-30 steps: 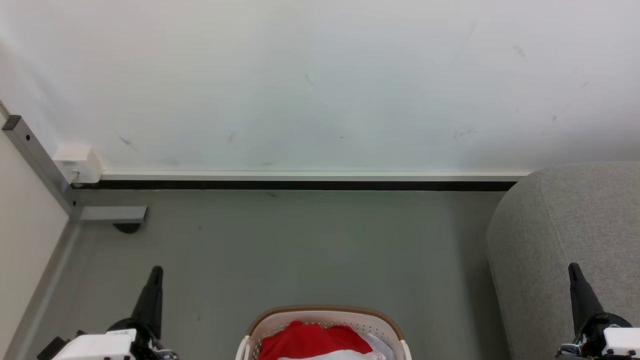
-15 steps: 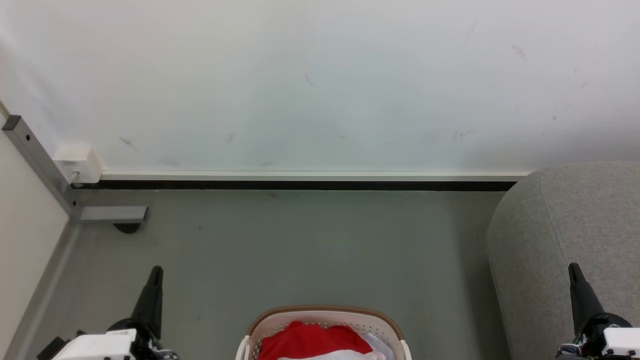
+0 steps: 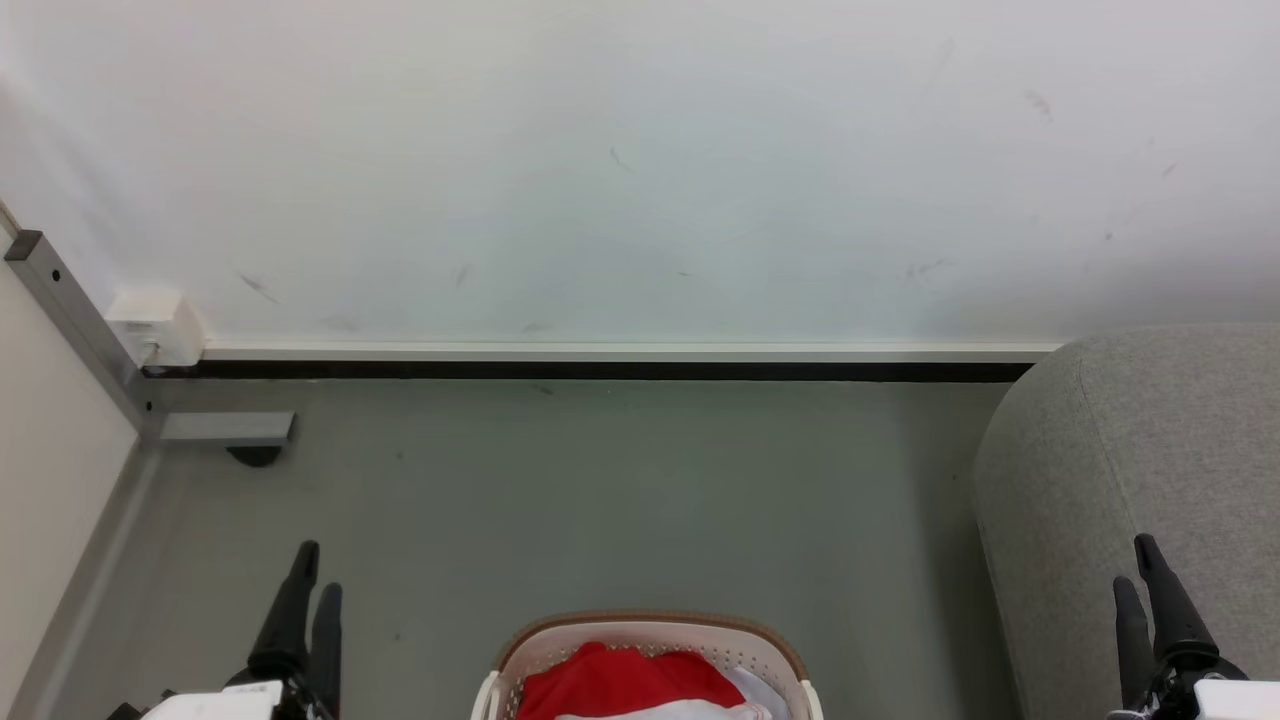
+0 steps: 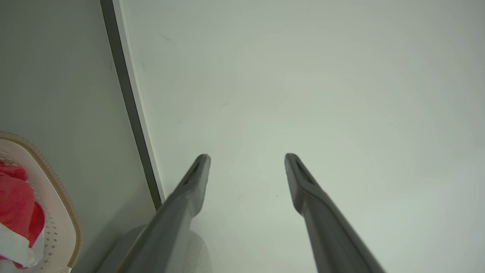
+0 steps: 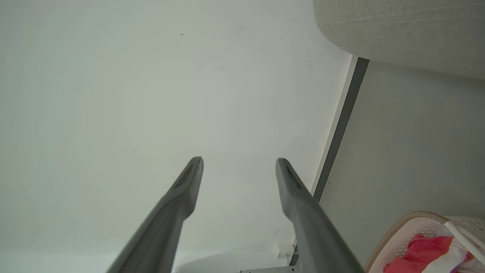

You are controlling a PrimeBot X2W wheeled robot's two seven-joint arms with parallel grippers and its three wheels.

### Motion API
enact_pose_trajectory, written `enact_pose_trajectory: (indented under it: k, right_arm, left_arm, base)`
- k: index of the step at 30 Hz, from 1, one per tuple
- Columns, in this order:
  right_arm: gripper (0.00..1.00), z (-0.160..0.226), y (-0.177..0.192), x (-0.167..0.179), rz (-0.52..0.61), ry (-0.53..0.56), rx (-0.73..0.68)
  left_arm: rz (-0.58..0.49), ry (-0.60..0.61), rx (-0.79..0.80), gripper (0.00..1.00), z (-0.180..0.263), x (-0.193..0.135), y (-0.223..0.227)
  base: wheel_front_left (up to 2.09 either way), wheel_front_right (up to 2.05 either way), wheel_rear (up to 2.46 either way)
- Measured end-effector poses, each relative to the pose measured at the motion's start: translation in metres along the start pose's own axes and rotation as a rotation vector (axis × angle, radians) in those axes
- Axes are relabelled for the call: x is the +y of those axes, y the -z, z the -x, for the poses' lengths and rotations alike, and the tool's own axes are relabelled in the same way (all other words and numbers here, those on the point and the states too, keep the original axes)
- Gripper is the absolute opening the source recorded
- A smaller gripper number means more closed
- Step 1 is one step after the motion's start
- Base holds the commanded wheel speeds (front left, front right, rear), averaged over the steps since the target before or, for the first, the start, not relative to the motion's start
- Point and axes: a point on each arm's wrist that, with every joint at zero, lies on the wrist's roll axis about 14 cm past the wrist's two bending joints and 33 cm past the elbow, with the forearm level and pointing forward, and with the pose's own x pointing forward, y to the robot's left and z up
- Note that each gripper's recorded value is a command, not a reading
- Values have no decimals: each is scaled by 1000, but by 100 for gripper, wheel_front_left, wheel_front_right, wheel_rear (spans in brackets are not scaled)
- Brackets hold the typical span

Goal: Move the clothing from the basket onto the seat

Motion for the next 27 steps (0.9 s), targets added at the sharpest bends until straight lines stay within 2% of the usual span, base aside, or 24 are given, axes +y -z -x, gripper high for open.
enact_pose_trajectory:
  k: [8,12,27]
  right_arm:
    - [100,-2,3,13,-44,-41,-9]
    - [100,-2,8,13,81,-37,11]
    - [100,-6,27,27,337,-88,34]
  left_arm:
    - [-19,21,-20,100,-1,-7,0]
    - [-64,27,-31,100,-2,-9,-1]
    - [-349,51,-57,100,-4,-21,-1]
  base:
    - [0,0,0]
    - [0,0,0]
    - [0,0,0]
